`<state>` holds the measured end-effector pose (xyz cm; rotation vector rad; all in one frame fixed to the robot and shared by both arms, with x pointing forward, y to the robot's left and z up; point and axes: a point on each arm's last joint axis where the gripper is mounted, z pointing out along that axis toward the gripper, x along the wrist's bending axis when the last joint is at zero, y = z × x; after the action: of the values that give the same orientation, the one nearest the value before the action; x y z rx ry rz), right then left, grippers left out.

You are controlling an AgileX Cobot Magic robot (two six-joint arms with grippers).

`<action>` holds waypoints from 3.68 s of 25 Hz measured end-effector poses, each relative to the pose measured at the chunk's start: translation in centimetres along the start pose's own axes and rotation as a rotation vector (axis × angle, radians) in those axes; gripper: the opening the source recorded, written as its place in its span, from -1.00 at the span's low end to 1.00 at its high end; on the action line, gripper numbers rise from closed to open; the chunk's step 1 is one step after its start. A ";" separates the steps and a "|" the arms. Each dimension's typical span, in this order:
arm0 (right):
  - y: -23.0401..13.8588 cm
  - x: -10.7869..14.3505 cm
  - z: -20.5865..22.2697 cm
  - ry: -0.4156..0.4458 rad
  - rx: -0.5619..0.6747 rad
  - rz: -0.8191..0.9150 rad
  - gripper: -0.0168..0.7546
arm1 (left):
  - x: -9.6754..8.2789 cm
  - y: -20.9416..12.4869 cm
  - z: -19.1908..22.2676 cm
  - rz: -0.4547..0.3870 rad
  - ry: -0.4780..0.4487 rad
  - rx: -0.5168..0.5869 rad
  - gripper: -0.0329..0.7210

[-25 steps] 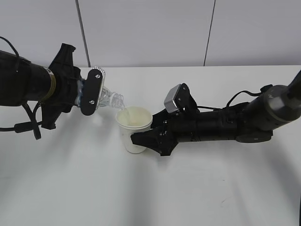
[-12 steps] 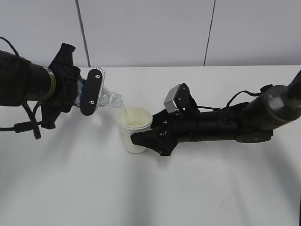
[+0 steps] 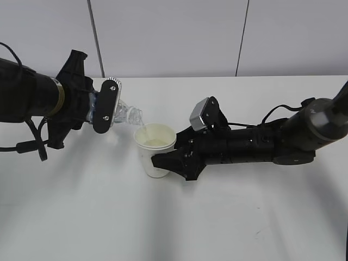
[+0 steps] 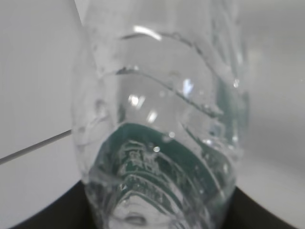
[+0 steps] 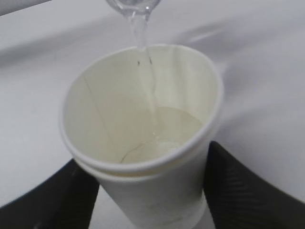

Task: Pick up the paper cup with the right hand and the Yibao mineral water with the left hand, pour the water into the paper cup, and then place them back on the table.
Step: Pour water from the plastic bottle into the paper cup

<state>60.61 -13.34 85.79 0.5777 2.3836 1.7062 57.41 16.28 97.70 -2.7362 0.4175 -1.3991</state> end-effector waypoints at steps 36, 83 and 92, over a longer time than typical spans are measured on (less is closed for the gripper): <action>0.0 -0.1 0.0 -0.013 -0.002 0.008 0.37 | 0.1 1.4 -0.4 -0.339 0.005 -0.017 -0.02; -0.1 -3.3 -1.7 -0.241 -0.052 0.132 0.37 | -0.2 -1.8 0.7 -1.413 -0.126 -0.111 -0.02; -0.1 -3.3 -1.7 -0.245 -0.053 0.136 0.37 | -0.8 -5.0 1.8 -1.406 -0.153 -0.105 -0.02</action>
<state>63.05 -16.15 85.98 0.9017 2.1665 1.6369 59.53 21.10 96.77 -3.1266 -1.7724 -1.1375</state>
